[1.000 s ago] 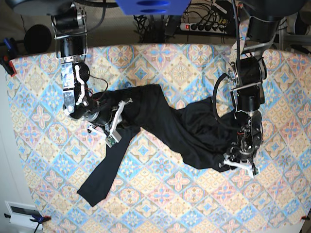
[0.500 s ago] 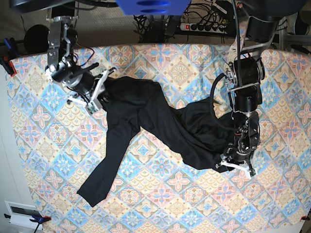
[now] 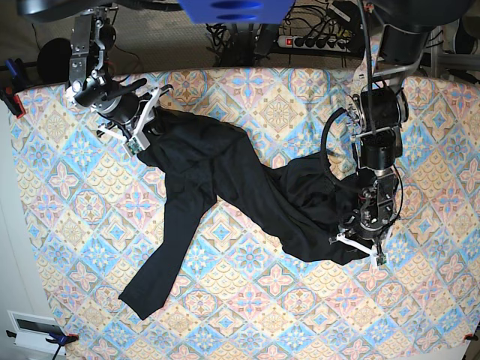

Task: Layout the t-shirt on the table in an organized manner, then fold the t-shirt properly
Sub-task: 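Lift the shirt high with both grippers and stretch it out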

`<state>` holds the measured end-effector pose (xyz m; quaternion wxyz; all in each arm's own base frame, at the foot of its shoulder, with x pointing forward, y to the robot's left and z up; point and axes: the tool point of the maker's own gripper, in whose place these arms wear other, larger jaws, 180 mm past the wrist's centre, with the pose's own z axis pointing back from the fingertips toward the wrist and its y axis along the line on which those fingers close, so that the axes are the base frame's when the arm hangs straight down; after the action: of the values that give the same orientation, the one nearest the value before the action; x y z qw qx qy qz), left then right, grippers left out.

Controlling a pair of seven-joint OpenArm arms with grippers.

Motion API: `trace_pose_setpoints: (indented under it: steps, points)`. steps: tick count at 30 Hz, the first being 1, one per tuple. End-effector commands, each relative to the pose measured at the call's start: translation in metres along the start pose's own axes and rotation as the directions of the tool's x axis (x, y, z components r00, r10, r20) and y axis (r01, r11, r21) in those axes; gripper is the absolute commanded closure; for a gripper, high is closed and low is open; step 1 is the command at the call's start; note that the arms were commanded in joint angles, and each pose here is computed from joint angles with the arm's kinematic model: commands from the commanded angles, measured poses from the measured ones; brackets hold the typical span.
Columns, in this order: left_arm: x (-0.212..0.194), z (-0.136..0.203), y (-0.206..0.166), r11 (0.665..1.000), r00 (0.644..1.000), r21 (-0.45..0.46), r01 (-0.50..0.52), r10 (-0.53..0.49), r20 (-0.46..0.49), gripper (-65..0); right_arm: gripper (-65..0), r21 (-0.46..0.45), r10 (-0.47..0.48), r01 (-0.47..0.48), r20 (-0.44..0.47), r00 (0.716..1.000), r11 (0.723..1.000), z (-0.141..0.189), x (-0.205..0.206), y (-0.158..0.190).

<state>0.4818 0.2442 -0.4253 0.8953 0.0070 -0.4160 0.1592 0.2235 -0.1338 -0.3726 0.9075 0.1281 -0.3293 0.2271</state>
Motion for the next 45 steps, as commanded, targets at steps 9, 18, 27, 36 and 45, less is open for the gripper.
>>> trace_pose_setpoints:
  steps: [9, 18, 27, 36, 45]
  points:
    - [-0.073, 0.004, -0.017, 0.975, 0.957, -0.1, 0.197, -0.213, -0.195, -16.5, 0.0, -0.006, 0.031, -0.03, 0.074, 0.997, 1.0, 0.003, 0.027, -0.005]
    - [-0.008, 0.011, -0.024, 0.978, 0.982, -0.097, 0.185, -0.188, -0.027, 0.0, 0.0, -0.018, 0.042, -0.04, 0.1, 0.994, 0.999, 0.002, 0.04, -0.011]
    - [0.117, 0.048, -0.001, 0.989, 0.966, -0.086, 0.124, -0.101, 0.237, 0.0, 0.0, -0.07, 0.092, -0.079, 0.211, 0.973, 0.994, 0.006, 0.091, -0.03]
    - [0.213, 0.081, 0.037, 0.995, 0.936, -0.095, -0.028, 0.059, 0.347, 0.0, 0.0, -0.1, 0.086, -0.06, 0.282, 0.955, 0.993, -0.002, 0.134, -0.06]
    - [0.318, 0.133, 0.041, 0.995, 0.851, -0.097, -0.026, 0.073, 0.52, 0.0, 0.0, -0.118, 0.056, -0.011, 0.38, 0.923, 0.993, -0.011, 0.2, -0.105]
